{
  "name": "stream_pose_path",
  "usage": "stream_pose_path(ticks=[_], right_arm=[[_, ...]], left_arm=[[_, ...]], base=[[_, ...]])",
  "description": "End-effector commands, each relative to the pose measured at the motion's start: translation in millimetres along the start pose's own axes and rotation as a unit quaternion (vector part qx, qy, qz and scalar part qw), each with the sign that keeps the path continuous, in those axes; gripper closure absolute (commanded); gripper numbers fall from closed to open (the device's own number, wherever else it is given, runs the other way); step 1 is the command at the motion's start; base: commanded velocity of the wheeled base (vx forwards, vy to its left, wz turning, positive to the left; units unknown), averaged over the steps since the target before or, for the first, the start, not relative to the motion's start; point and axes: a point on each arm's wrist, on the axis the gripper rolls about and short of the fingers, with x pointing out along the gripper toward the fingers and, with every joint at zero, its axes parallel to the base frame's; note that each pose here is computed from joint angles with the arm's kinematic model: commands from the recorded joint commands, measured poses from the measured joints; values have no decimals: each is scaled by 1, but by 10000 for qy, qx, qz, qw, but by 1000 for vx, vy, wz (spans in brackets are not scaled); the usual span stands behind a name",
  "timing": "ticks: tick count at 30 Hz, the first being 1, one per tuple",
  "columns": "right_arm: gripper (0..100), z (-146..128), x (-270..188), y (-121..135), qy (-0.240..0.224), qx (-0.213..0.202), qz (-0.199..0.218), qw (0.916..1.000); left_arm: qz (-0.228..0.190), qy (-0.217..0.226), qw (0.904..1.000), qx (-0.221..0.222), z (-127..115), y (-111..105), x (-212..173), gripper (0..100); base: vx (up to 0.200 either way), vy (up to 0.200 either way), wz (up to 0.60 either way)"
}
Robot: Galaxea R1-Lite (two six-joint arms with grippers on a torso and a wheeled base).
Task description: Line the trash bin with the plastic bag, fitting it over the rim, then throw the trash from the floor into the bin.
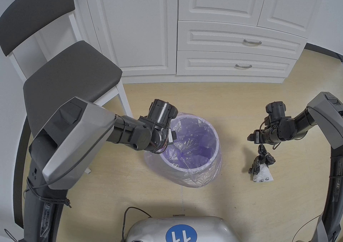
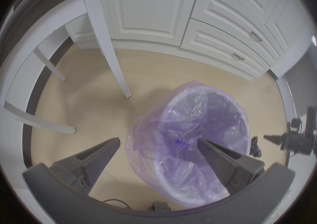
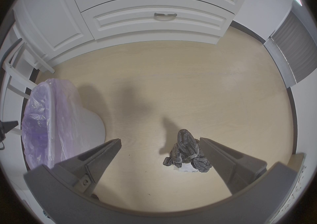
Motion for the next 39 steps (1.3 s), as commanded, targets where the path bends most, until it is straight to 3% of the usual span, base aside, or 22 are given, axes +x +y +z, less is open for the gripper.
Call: stream_pose_path(ticks=[1,8,15,19,23,25,39], right_arm=[[0,1,2,0,-32,21,0,10000],[0,2,4,-1,-39,32,-10,10000],[0,1,5,-2,-31,42,-22,10000],[0,0,5,-4,7,32,-37,10000],[0,-2,6,-6,46,27,-57,10000],[0,-2,6,-8,69,40,-76,9999],[0,-10,20,-12,200,-9,-124,9997]], left_arm=[[567,581,9952,-549,-21,-7,52,0],[625,713,9946,-433,-30,-8,56,0],[764,838,9928,-384,-24,-3,48,0],[990,1244,9871,-207,-12,3,19,0],[900,1529,9841,-73,-13,2,6,0],[862,1723,9811,204,-18,6,1,0],[581,1428,9879,183,-26,0,8,0]], base=[[0,0,0],[0,0,0],[0,0,0],[0,0,0],[0,0,0],[0,0,0],[0,0,0]])
